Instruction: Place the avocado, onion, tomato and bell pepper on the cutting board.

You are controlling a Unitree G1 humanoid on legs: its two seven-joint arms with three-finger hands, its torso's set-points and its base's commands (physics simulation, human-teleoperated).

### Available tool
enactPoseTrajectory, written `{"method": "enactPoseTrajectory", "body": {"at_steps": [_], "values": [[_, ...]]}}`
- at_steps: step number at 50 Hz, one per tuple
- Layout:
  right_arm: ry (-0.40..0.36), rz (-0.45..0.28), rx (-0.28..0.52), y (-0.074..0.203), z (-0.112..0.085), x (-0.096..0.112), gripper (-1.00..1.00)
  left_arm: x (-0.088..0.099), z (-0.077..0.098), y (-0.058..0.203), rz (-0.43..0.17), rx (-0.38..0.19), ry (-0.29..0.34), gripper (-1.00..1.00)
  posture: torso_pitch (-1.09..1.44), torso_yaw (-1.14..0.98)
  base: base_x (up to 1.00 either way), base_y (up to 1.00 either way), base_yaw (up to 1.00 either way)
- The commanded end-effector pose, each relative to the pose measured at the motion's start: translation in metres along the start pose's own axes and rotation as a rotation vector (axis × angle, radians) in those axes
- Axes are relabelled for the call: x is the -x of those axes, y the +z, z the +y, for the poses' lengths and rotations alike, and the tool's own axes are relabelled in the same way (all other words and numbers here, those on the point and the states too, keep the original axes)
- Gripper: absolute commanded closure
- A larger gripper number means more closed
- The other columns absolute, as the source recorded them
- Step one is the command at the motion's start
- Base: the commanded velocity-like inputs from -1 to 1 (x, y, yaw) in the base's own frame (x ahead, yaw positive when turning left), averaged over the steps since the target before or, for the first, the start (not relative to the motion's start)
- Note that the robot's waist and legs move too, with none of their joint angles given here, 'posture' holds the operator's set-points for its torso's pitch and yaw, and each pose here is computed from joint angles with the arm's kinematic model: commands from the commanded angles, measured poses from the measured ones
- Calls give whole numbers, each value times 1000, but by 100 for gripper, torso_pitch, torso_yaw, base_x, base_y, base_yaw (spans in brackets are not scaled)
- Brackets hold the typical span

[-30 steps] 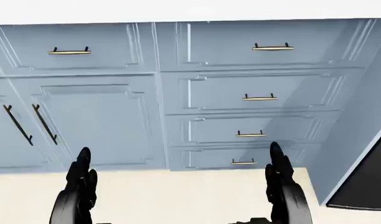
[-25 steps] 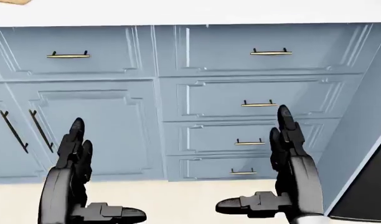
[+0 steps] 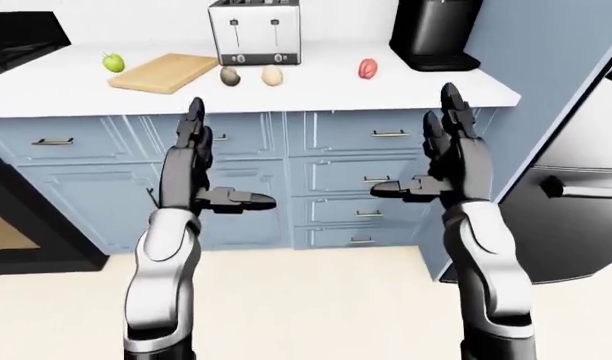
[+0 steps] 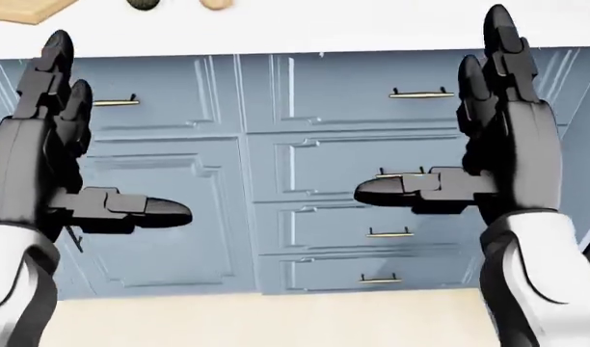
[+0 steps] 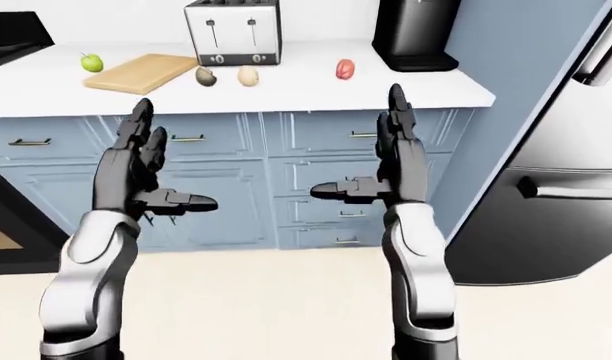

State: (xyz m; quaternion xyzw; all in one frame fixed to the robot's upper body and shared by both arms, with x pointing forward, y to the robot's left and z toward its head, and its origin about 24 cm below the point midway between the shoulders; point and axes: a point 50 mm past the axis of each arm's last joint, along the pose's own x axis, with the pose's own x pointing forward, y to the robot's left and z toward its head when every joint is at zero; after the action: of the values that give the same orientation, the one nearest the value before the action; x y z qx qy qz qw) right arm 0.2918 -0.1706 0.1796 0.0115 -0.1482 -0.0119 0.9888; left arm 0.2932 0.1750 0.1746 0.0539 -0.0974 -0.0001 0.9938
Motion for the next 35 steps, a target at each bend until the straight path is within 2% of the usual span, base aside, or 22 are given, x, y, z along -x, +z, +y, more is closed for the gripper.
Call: {"method": "enactPoseTrajectory", "body": {"at_steps": [1, 7, 14, 20, 35], "values": [[1, -99, -9, 26, 2, -5, -100, 0, -2, 30, -112, 6, -10, -100, 0, 0, 16, 0, 0], [5, -135, -10, 45, 1, -3, -100, 5, 1, 33, -121, -18, -5, -100, 0, 0, 19, 0, 0], [6, -165, -12, 64, -3, 1, -100, 9, 11, 51, -152, -39, 20, -100, 0, 0, 19, 0, 0], [16, -193, -2, 80, -3, -1, -100, 2, 13, 67, -177, -72, 15, -100, 0, 0, 20, 0, 0], [16, -192, -28, 79, -2, 1, -100, 8, 20, 70, -191, -67, 44, -100, 0, 0, 29, 0, 0]]}}
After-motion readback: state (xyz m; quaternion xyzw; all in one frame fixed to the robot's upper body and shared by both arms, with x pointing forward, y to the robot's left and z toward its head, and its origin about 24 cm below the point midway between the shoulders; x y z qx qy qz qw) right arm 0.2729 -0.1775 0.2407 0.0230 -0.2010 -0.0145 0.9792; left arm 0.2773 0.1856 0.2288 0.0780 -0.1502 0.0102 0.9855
